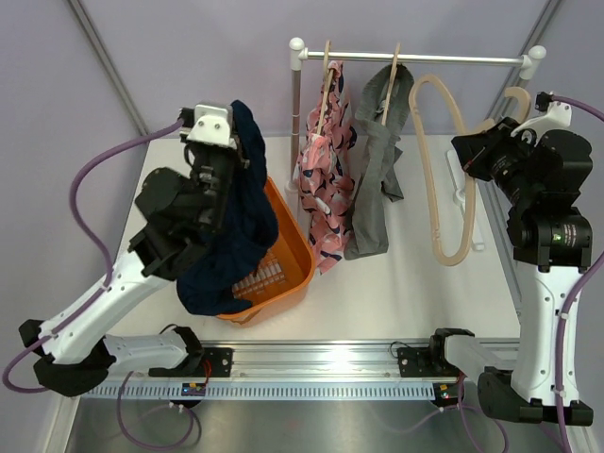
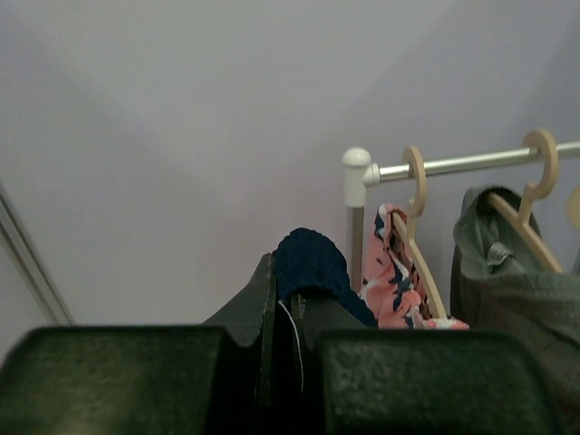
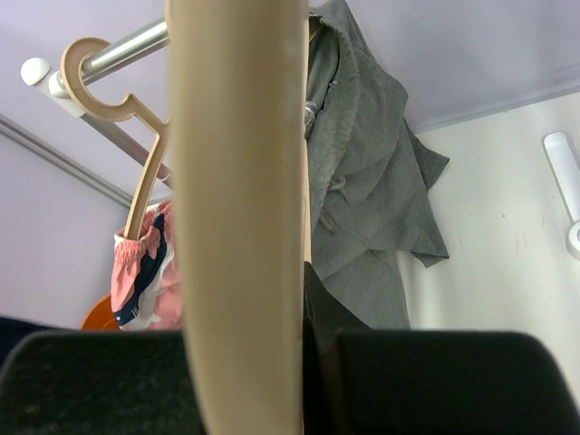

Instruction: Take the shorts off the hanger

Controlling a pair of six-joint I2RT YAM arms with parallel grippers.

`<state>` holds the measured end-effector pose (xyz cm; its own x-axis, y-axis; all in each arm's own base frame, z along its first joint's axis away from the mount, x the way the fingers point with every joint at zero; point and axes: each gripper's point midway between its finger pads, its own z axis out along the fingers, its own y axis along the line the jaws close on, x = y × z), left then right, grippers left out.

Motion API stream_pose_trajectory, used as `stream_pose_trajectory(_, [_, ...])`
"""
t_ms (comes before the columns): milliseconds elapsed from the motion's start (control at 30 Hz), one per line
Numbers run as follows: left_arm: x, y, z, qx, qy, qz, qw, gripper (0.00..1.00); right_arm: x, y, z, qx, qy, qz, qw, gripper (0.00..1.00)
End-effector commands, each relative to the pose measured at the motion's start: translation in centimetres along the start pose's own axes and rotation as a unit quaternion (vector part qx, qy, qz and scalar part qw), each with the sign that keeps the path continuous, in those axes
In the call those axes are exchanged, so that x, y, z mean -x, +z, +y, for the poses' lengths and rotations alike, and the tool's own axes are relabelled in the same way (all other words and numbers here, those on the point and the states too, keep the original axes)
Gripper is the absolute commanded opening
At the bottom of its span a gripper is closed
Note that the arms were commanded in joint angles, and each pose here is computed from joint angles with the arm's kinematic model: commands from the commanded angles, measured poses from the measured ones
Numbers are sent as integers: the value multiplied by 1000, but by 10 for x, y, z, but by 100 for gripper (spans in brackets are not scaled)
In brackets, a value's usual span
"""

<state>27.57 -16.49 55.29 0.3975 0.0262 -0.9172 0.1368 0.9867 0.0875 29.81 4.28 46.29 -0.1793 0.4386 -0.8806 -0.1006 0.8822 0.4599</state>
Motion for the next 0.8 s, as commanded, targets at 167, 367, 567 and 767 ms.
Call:
stream_pose_trajectory(167, [-35,12,26,49,-135,55,988,0,7,-12,11,20,-23,-9,999,0])
stream_pose_trajectory(367, [-140,-12,28,112,-214,183,953,2,-6,3,8,32,-36,25,999,0])
stream_pose_trajectory(567, [-217,-50,3,107,-243,292,919,59,-14,12,-3,16,-63,52,997,0])
stream_pose_trajectory(767, [-234,-85,-15,50,-250,361,897,98,-12,13,-15,-7,-99,44,994,0])
